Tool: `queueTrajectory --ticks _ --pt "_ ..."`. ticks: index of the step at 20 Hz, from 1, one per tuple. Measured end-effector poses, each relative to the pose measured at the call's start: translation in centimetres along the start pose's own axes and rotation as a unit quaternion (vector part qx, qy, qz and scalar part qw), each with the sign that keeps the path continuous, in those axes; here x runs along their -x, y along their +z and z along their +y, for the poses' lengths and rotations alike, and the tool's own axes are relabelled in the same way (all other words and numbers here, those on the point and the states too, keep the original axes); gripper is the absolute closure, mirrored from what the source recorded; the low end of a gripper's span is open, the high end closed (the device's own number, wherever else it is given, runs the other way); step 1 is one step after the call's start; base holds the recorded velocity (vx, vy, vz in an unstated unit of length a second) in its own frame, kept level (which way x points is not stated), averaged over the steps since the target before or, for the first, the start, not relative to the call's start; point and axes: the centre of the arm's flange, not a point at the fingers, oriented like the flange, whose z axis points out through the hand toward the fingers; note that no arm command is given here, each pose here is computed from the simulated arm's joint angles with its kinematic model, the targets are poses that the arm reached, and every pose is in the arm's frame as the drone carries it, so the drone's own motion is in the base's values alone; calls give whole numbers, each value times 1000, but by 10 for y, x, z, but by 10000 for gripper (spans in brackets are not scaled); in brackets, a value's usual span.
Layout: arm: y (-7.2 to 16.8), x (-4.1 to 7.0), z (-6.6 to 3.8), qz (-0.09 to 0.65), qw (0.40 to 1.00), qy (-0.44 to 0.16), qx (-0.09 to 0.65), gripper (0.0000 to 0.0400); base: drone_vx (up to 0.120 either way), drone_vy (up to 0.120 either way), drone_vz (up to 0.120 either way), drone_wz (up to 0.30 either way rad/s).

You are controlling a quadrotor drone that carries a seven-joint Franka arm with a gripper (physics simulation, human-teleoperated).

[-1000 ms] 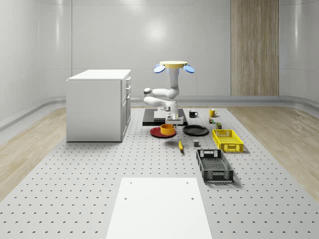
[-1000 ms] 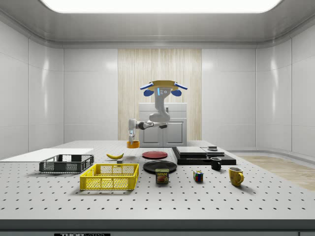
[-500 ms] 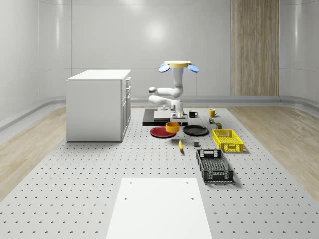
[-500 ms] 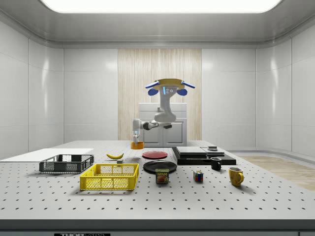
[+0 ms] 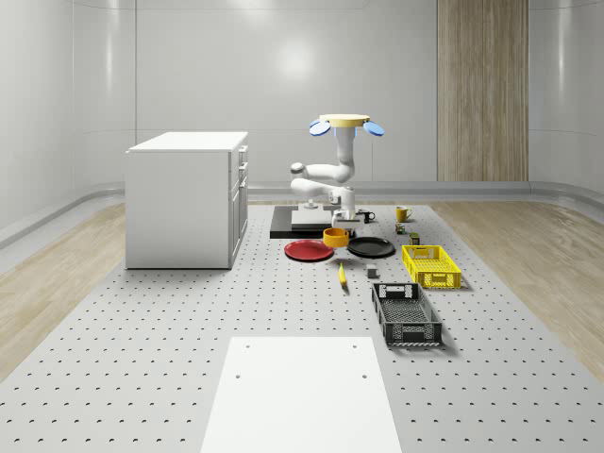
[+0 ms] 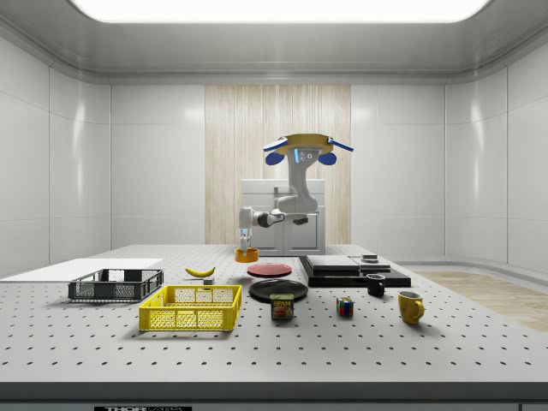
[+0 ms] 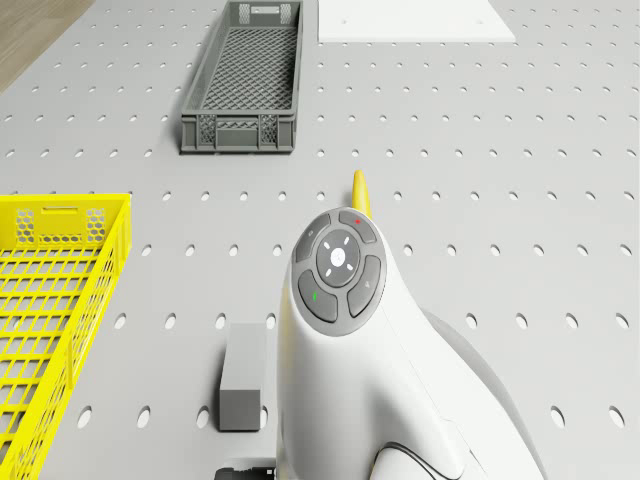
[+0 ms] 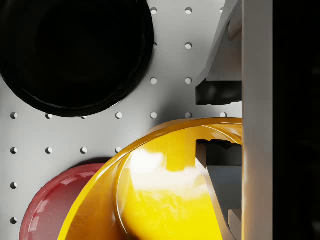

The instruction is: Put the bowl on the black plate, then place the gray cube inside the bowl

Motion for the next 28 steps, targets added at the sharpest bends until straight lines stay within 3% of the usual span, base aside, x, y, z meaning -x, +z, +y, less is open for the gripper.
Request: queueTrajectory --ticks 28 --pt "0 0 0 0 1000 0 0 300 -114 120 0 0"
